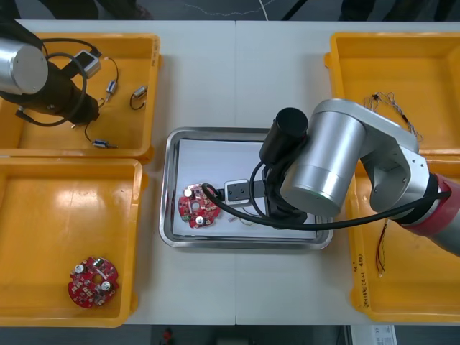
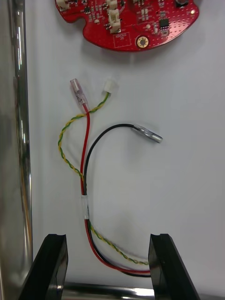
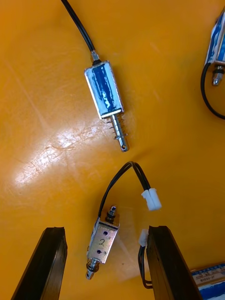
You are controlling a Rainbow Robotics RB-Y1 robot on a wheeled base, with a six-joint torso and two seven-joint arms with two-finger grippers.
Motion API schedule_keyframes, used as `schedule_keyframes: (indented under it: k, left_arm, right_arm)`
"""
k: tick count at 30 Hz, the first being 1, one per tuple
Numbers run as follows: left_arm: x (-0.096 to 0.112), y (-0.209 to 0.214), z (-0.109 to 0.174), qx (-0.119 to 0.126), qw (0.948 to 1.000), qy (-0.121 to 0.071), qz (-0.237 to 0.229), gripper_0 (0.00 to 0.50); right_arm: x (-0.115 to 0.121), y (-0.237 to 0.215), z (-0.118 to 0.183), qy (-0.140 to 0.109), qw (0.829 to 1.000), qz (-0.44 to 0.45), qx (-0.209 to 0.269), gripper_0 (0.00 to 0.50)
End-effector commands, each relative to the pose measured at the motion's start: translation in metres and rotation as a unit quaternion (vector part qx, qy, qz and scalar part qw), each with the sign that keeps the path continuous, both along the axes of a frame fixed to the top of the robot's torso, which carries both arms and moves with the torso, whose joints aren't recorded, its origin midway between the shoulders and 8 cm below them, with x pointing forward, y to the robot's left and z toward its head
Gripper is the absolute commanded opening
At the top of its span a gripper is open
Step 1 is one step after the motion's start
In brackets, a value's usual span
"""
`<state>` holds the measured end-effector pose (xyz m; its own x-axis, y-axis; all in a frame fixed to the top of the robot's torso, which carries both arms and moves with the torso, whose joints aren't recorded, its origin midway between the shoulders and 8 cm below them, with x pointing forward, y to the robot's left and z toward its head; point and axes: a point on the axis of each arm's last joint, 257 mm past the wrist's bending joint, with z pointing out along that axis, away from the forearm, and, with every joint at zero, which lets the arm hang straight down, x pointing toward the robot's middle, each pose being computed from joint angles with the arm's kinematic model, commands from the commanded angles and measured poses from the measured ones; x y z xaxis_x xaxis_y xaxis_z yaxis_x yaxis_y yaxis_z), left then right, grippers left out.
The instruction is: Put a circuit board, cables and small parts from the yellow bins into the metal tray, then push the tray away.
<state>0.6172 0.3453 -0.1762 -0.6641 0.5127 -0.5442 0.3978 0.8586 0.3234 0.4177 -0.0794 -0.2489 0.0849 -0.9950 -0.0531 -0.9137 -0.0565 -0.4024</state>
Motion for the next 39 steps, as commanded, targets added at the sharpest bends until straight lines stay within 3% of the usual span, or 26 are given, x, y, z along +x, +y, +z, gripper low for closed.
schedule_keyframes:
  k: [1,8,18,28,32,33,34,35,36,37,39]
  left_arm:
    - [-0.003,0.011,-0.012,0.056,0.9972,-0.004,-0.049,0.500]
    - [-0.008,0.012,-0.028,0.062,0.9967,0.005,-0.052,0.500]
    - [-0.008,0.020,-0.036,0.073,0.9959,-0.002,-0.053,0.500]
    - [-0.006,0.020,-0.034,0.075,0.9957,-0.007,-0.054,0.500]
    - [-0.007,0.020,-0.034,0.076,0.9956,-0.007,-0.054,0.500]
    - [-0.007,0.020,-0.034,0.075,0.9957,-0.007,-0.054,0.458]
    - [-0.007,0.021,-0.034,0.075,0.9957,-0.007,-0.053,0.333]
    - [-0.007,0.021,-0.035,0.075,0.9958,-0.006,-0.053,0.249]
    - [-0.007,0.022,-0.035,0.075,0.9958,-0.006,-0.052,0.051]
    - [-0.007,0.023,-0.036,0.075,0.9958,-0.004,-0.051,0.001]
    - [-0.008,0.024,-0.037,0.075,0.9959,-0.004,-0.050,0.000]
  right_arm:
    - [0.000,0.006,0.040,-0.013,0.999,-0.023,0.034,0.500]
    - [-0.004,-0.018,0.071,0.007,0.997,-0.067,0.032,0.500]
    - [0.026,-0.041,0.130,-0.040,0.987,-0.116,0.104,0.500]
    - [0.051,-0.104,0.158,-0.085,0.975,-0.184,0.093,0.500]
    - [0.062,-0.128,0.166,-0.085,0.965,-0.223,0.106,0.500]
    - [0.066,-0.137,0.168,-0.082,0.961,-0.238,0.113,0.500]
    - [0.071,-0.146,0.171,-0.081,0.956,-0.254,0.121,0.500]
    - [0.072,-0.149,0.173,-0.081,0.954,-0.261,0.125,0.500]
    - [0.076,-0.158,0.176,-0.080,0.949,-0.276,0.133,0.500]
    - [0.080,-0.167,0.180,-0.082,0.943,-0.290,0.140,0.500]
    - [0.085,-0.182,0.185,-0.088,0.935,-0.312,0.147,0.500]
